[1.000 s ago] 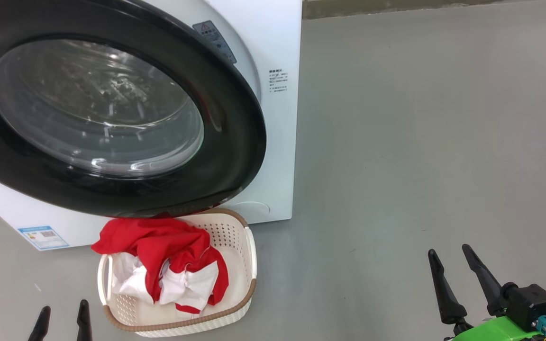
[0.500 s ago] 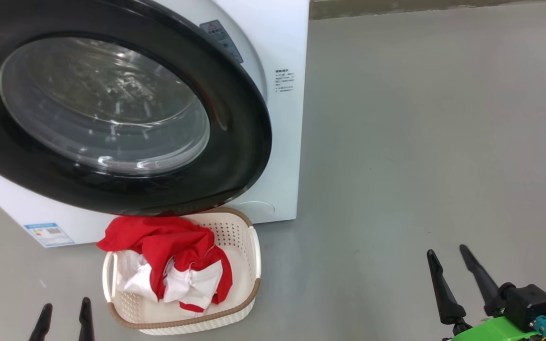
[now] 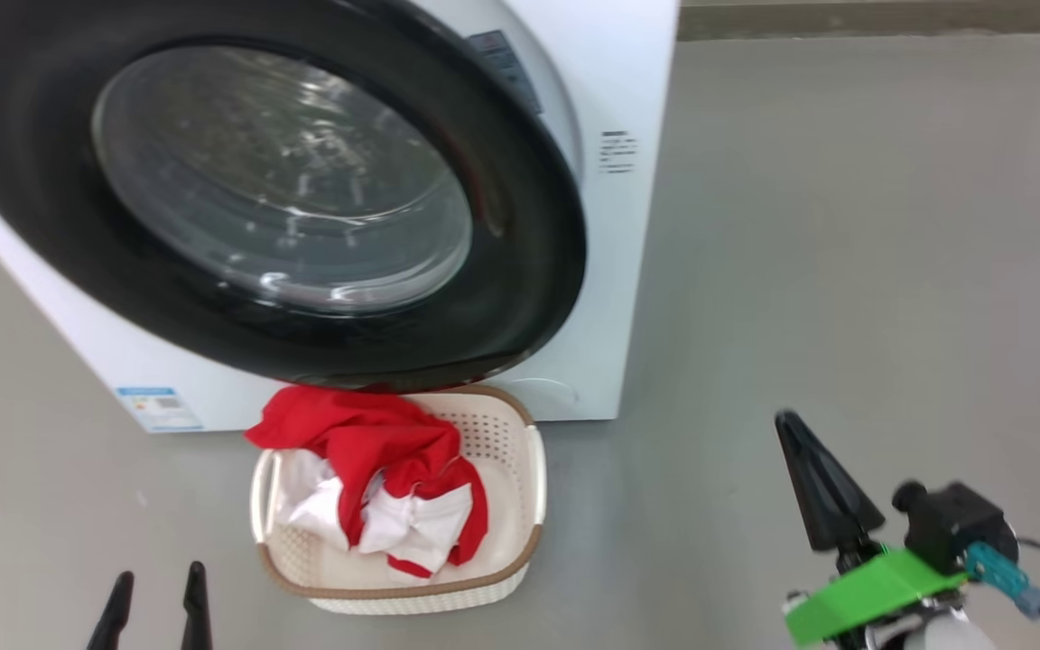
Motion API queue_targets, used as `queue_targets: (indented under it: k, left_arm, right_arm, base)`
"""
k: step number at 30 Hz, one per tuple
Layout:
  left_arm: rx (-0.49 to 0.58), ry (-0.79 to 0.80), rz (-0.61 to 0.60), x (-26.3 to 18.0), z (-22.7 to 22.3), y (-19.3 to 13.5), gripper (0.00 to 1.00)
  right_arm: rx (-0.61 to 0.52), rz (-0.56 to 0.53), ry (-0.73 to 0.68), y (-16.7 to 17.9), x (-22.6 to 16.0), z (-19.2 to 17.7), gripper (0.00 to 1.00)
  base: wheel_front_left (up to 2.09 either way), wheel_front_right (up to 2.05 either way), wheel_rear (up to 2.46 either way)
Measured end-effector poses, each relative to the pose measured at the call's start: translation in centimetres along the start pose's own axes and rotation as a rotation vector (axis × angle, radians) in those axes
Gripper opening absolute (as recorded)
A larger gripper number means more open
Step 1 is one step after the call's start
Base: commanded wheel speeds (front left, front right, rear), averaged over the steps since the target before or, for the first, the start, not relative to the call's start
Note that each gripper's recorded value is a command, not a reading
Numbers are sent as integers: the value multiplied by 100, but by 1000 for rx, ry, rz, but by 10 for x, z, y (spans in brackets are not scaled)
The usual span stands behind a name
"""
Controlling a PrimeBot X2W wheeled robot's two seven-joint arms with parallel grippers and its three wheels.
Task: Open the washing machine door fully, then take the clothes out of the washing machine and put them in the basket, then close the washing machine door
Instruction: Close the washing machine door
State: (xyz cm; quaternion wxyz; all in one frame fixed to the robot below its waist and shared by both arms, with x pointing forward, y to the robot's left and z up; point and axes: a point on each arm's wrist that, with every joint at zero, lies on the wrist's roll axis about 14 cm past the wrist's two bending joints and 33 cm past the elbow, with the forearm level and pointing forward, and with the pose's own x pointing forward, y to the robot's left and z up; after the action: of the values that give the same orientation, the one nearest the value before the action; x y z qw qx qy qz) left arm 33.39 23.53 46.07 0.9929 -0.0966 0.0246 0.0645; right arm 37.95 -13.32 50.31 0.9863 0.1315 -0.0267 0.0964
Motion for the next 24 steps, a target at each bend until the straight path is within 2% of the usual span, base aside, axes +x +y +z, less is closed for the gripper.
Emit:
queue_targets:
  k: [11,24]
  left_arm:
    - [-14,-10,66,-19,2,17,100]
    - [-54,-14,54,22,4,6,100]
  right_arm:
    - [27,198,-100,63,61,32,0]
    - [53,261,-43,82,141,5,0]
  base:
    - [0,0,0]
    - [0,0,0]
